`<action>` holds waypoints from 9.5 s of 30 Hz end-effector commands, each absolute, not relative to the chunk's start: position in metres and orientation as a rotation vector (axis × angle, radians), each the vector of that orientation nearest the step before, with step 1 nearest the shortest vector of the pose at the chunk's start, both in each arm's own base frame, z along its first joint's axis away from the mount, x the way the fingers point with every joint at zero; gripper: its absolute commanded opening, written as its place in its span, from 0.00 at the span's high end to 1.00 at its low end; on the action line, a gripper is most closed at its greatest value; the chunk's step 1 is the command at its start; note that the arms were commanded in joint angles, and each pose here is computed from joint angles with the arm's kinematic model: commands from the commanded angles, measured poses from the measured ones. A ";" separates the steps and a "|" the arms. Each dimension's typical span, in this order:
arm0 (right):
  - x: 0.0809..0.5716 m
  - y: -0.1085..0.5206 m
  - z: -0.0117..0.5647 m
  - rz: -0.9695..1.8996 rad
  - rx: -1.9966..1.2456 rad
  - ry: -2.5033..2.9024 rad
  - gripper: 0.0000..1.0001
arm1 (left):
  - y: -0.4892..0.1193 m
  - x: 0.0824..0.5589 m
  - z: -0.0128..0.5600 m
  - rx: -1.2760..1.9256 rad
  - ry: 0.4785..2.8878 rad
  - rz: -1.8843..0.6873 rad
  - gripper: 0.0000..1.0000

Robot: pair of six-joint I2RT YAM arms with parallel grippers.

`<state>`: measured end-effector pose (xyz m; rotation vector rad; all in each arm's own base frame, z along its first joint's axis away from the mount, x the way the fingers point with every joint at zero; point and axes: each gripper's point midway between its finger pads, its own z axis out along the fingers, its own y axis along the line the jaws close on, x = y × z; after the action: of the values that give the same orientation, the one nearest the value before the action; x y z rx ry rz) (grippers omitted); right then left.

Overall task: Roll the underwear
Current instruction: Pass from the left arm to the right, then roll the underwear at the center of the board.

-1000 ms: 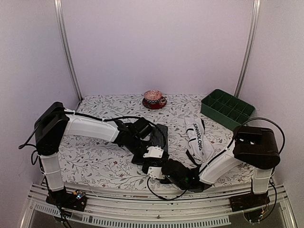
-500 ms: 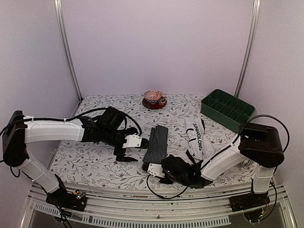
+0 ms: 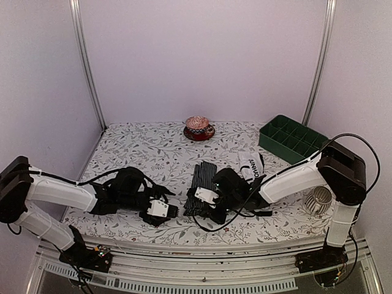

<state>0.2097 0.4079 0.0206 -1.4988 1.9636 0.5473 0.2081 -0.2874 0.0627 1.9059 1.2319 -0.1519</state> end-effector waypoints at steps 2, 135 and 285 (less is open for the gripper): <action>0.187 0.401 0.012 0.925 -1.517 2.238 0.97 | -0.310 0.207 0.068 1.888 1.024 -0.005 0.14; 0.176 0.407 0.017 -0.141 -1.725 1.503 0.77 | -0.343 0.178 -0.020 2.355 2.020 -1.181 0.99; 0.196 0.376 0.015 -0.286 -1.690 1.507 0.50 | -0.348 0.165 -0.050 2.157 2.240 -1.027 1.00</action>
<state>0.1852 0.3871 0.0322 -1.6795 1.4602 -0.1902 0.1907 -0.3986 0.0120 2.0452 1.9073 -1.1595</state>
